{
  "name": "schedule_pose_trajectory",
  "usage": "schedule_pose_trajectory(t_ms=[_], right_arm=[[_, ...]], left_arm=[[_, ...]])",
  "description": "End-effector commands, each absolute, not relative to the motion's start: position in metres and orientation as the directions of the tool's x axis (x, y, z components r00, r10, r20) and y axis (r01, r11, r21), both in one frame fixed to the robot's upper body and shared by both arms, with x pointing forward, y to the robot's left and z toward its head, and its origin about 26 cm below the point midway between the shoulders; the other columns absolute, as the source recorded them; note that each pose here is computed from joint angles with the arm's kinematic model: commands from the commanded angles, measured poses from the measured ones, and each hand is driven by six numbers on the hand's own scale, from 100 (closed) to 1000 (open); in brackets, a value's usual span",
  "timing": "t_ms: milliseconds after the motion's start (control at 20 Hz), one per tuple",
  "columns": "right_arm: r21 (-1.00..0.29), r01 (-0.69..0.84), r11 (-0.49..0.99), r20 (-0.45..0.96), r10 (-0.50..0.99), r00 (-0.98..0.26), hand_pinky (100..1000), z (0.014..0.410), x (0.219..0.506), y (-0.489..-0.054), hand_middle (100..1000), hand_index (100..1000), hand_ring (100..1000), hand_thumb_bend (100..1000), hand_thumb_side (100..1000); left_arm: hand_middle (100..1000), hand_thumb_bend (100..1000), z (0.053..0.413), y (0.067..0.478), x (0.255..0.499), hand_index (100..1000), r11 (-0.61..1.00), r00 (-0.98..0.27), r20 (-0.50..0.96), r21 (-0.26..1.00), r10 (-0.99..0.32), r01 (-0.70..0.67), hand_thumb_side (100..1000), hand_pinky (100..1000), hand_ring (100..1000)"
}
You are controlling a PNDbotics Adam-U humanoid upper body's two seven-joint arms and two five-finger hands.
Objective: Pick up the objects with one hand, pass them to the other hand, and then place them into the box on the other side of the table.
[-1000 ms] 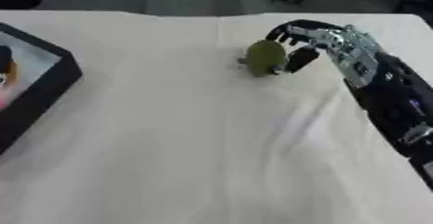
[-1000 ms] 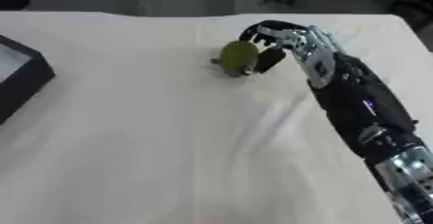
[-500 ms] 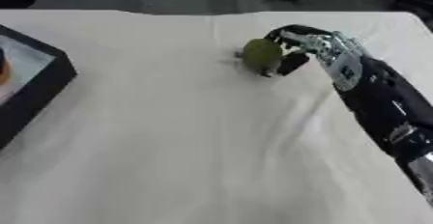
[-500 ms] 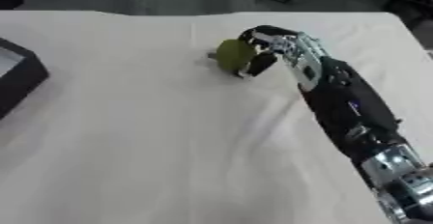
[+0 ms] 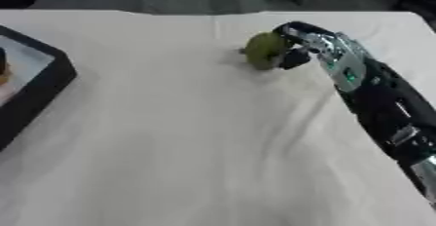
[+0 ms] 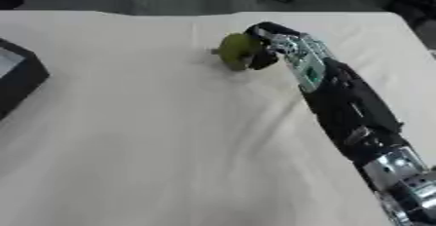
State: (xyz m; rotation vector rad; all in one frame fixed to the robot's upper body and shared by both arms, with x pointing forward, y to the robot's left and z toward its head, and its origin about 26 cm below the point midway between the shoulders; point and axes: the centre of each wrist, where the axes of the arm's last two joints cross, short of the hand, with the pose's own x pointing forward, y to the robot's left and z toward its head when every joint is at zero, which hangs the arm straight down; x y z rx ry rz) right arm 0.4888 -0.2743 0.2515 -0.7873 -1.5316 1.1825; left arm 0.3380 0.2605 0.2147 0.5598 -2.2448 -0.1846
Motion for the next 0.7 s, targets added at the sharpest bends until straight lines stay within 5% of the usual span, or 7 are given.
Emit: schedule_pose_trajectory(t_ms=[50, 700], right_arm=[[-0.939, 0.021, 0.342, 0.32, 0.896, -0.308, 780, 0.279, 0.481, -0.281, 503, 575, 712, 100, 100], [-0.913, 0.081, 0.4, 0.307, 0.803, -0.511, 757, 0.326, 0.409, -0.272, 493, 566, 686, 100, 100]], left_arm=[[712, 442, 0.222, 0.261, 0.335, 764, 0.889, -0.602, 0.655, 0.305, -0.457, -0.342, 488, 702, 826], [713, 440, 0.215, 0.269, 0.334, 764, 0.874, -0.569, 0.665, 0.327, -0.484, -0.36, 490, 702, 829]])
